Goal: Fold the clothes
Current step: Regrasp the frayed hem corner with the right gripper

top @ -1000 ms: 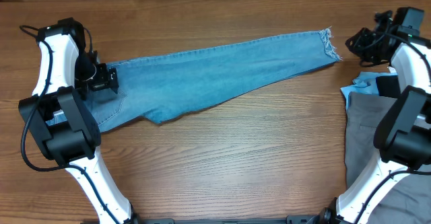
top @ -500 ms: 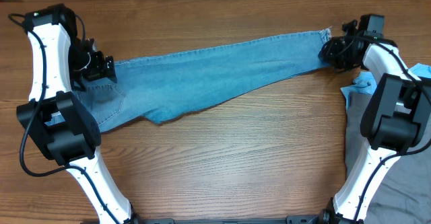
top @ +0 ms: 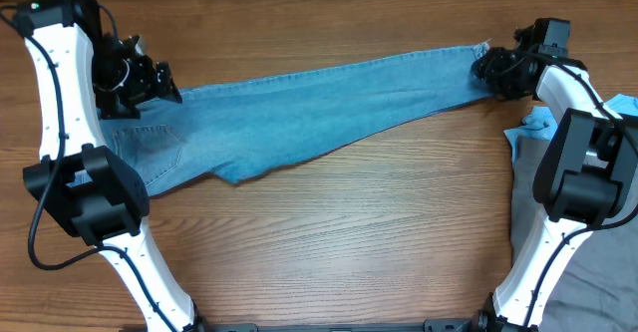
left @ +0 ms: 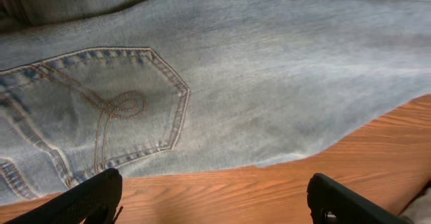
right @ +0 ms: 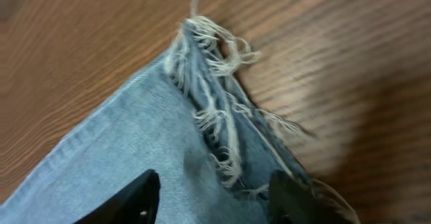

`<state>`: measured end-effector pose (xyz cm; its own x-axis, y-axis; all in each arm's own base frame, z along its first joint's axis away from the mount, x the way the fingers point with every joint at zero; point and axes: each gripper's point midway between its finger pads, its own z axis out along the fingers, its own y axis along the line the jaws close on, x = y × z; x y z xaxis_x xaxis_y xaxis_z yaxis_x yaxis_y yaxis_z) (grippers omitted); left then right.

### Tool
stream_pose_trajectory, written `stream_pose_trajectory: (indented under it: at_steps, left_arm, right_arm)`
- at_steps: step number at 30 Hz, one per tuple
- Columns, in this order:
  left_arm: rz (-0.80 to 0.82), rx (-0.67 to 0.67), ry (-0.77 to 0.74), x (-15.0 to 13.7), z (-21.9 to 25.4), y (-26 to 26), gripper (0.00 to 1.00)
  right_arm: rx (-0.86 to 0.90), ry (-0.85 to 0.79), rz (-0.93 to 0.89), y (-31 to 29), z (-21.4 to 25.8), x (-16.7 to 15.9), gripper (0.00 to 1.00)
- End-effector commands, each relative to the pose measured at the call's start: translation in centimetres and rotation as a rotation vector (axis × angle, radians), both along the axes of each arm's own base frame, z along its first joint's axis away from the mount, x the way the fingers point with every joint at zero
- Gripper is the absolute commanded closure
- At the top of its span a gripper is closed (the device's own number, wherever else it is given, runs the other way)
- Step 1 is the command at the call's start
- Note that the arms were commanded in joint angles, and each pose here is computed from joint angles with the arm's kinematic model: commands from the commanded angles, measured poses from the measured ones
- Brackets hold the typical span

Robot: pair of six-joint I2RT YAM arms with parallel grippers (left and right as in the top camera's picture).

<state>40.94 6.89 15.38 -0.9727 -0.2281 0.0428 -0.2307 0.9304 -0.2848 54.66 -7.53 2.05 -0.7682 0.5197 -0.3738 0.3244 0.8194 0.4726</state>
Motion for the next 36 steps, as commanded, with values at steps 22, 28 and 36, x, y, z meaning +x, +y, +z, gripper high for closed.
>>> stream_pose_trajectory:
  at_steps: [22, 28, 36]
  left_arm:
    - [-0.036, -0.004, -0.081, 1.4, 1.2, 0.1, 0.09]
    - [-0.036, -0.004, -0.079, 1.3, 1.2, 0.1, 0.09]
    - [-0.035, 0.012, -0.063, 1.0, 1.1, 0.4, 0.09]
  right_arm:
    - [-0.008, 0.134, 0.085, 0.9, -4.0, -2.6, 0.62]
    - [0.028, 0.253, 0.121, 3.2, -5.1, -5.1, 0.96]
    - [0.001, 0.285, 0.108, 3.0, -0.8, -6.8, 0.96]
